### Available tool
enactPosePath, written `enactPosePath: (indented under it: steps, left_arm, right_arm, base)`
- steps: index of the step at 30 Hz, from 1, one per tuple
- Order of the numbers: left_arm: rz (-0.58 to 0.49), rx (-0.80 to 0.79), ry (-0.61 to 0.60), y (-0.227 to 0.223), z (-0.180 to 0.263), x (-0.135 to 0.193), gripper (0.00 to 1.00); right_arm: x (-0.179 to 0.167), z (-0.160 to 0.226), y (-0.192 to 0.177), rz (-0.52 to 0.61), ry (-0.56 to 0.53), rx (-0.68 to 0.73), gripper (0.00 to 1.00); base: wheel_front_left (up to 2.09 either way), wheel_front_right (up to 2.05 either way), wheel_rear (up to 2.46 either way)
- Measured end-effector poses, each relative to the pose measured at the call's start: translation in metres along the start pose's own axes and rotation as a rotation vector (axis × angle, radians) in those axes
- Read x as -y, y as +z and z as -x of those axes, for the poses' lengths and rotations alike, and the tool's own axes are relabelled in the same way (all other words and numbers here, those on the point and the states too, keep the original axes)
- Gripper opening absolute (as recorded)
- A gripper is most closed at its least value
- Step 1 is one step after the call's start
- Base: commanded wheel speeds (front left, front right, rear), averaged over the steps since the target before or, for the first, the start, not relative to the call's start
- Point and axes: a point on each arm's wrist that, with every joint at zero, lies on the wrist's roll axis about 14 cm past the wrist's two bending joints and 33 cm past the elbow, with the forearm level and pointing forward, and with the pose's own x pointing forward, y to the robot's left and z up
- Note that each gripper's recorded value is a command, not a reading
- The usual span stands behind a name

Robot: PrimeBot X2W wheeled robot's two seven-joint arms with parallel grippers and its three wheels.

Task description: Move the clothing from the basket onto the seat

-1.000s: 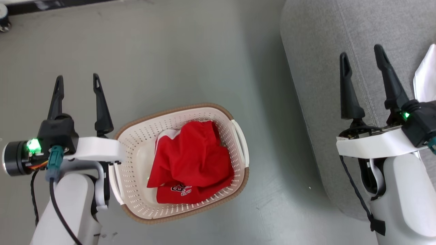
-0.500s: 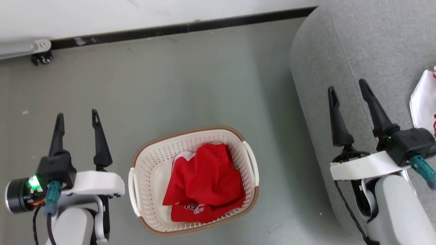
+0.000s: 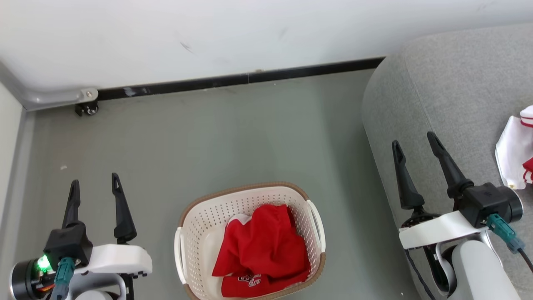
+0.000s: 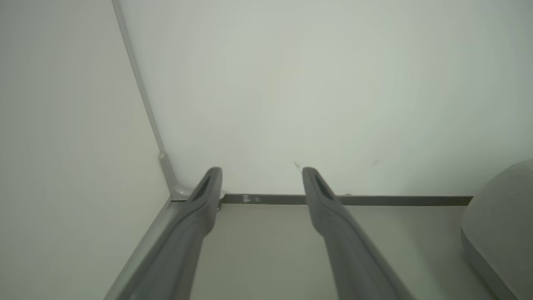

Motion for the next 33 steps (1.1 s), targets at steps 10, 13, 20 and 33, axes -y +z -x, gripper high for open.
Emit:
enactPosePath:
  steps: [10,13,20,33]
  left_arm:
    - [0.014,0.025,0.06,0.015,0.033,-0.022,1.0]
    - [0.016,0.03,0.07,0.018,0.041,-0.027,1.0]
    - [0.019,0.035,0.093,0.021,0.059,-0.038,1.0]
    - [0.006,0.031,0.069,0.023,0.08,-0.042,1.0]
  right_arm:
    - [-0.008,0.019,0.011,-0.01,0.016,0.018,1.0]
    - [-0.01,0.024,0.012,-0.013,0.021,0.022,1.0]
    - [-0.008,0.032,0.016,-0.018,0.011,0.023,1.0]
    - [-0.016,0.042,0.016,-0.021,0.031,0.009,1.0]
  base:
    - [0.0,0.0,0.0]
    - [0.0,0.0,0.0]
    - [0.0,0.0,0.0]
    - [0.0,0.0,0.0]
